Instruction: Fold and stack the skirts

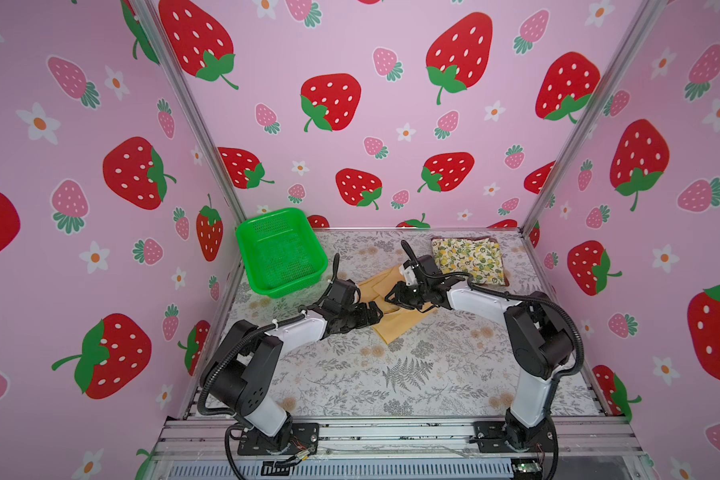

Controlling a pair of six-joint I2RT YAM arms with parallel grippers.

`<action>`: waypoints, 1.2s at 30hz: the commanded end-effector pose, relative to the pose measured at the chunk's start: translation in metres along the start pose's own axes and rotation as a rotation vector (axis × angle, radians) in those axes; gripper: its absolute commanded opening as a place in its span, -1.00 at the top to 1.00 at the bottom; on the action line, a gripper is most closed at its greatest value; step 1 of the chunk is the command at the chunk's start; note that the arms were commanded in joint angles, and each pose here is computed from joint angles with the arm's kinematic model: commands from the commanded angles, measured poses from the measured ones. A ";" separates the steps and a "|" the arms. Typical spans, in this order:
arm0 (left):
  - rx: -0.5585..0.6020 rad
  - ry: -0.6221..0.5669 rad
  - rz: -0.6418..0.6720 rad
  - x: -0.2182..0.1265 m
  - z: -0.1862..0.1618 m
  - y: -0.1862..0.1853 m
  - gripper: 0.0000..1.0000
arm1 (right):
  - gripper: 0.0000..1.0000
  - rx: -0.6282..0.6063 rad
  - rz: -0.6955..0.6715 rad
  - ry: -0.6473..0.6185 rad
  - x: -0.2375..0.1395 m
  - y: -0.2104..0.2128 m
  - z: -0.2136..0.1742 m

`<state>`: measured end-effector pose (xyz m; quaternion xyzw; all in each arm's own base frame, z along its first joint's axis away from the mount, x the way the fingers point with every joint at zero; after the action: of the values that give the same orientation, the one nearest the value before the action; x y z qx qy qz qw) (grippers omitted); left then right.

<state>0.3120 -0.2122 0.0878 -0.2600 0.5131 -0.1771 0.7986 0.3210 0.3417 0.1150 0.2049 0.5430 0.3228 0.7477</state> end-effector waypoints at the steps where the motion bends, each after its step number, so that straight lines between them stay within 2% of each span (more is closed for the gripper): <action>1: -0.012 -0.002 0.000 -0.009 -0.001 0.003 -0.90 | 0.16 -0.010 0.075 -0.036 -0.007 0.025 0.009; 3: -0.014 -0.004 0.001 -0.011 -0.001 0.003 -0.89 | -0.01 -0.037 0.092 -0.070 -0.019 0.040 0.021; 5: -0.020 -0.007 0.000 -0.013 -0.001 0.003 -0.90 | -0.27 -0.079 0.083 -0.112 -0.036 0.051 0.036; 7: -0.026 -0.007 -0.009 -0.014 -0.001 0.001 -0.89 | -0.43 -0.097 0.060 -0.141 -0.047 0.051 0.048; 11: -0.034 -0.014 -0.024 -0.016 0.003 -0.005 -0.90 | -0.78 -0.116 -0.012 -0.171 -0.060 0.025 0.068; 14: -0.040 -0.025 -0.044 -0.018 0.010 -0.013 -0.90 | -0.99 -0.132 -0.074 -0.145 -0.055 0.003 0.071; 20: -0.080 -0.013 -0.123 -0.009 0.025 -0.037 -0.89 | -0.99 -0.128 -0.099 -0.107 -0.038 -0.024 0.065; 28: -0.164 -0.004 -0.187 0.018 0.043 -0.055 -0.89 | -0.99 -0.068 0.041 -0.114 -0.030 -0.030 0.052; 36: -0.236 0.017 -0.218 0.045 0.051 -0.054 -0.88 | -0.99 -0.047 0.097 -0.114 -0.032 -0.037 0.037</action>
<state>0.3619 -0.2570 0.0866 -0.3777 0.5250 -0.1826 0.7405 0.3583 0.2905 0.1010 0.2142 0.5116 0.3314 0.7633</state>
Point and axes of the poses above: each gripper's point midway between its finger pads, its own x axis out along the fingers, its own y axis along the line the jaws close on, z = x × y, the point moved 3 cm from there along -x, back along the fingers, and after that the axes turned 2 degrees about -x, right-handed, at the moved point
